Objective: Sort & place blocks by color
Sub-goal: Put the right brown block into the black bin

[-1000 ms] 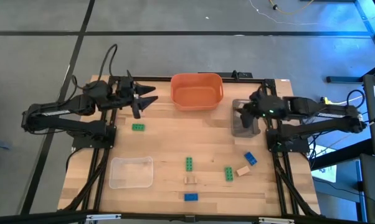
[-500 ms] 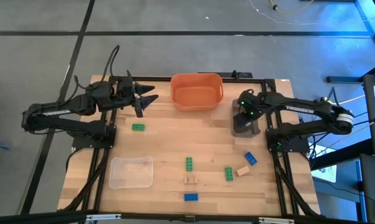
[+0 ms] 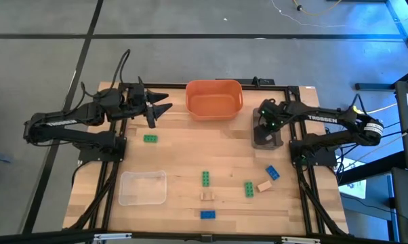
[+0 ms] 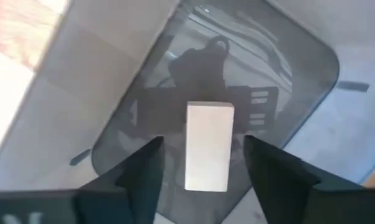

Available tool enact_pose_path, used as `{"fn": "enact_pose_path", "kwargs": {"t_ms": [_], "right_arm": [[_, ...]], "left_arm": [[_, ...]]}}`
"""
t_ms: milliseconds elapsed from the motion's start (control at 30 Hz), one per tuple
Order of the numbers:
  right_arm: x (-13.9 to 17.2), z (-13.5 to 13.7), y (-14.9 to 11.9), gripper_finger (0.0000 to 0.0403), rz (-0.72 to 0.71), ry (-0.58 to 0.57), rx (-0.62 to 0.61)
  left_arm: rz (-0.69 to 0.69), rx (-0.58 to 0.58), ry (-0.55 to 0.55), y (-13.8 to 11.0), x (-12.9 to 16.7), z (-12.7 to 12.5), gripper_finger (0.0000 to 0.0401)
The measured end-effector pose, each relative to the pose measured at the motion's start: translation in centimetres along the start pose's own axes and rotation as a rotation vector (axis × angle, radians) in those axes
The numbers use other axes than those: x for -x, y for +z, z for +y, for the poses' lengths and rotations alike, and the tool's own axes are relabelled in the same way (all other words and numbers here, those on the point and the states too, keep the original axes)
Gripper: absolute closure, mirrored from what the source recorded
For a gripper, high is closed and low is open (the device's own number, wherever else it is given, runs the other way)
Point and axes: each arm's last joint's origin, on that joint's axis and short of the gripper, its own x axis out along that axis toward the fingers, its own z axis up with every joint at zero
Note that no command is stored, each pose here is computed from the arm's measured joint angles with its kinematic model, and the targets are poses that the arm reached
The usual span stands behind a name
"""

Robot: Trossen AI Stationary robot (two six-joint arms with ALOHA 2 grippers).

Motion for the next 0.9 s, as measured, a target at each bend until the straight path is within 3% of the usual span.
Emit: {"fn": "enact_pose_path", "kwargs": {"t_ms": [167, 367, 467, 733, 900], "right_arm": [[1.4, 0.2, 0.4, 0.0142, 0.02, -0.01, 0.102], [5.4, 0.3, 0.0, 0.0143, -0.055, 0.063, 0.147], [7.5, 0.7, -1.0, 0.0149, -0.181, 0.212, 0.153], [12.5, 2.7, -3.4, 0.0154, -0.676, 0.776, 0.158], [14.5, 3.1, -3.9, 0.0154, -0.809, 0.947, 0.189]], "left_arm": [[0.0, 0.0, 0.0, 0.0, 0.0, 0.0, 0.0157], [0.013, 0.0, -0.017, -0.1, 0.0, 0.0, 0.0157], [0.034, -0.002, -0.049, -0.2, 0.0, -0.1, 0.0157], [0.074, -0.003, -0.149, -0.4, 0.0, -0.4, 0.0157], [0.072, -0.004, -0.144, -0.3, 0.0, -0.4, 0.0157]]}}
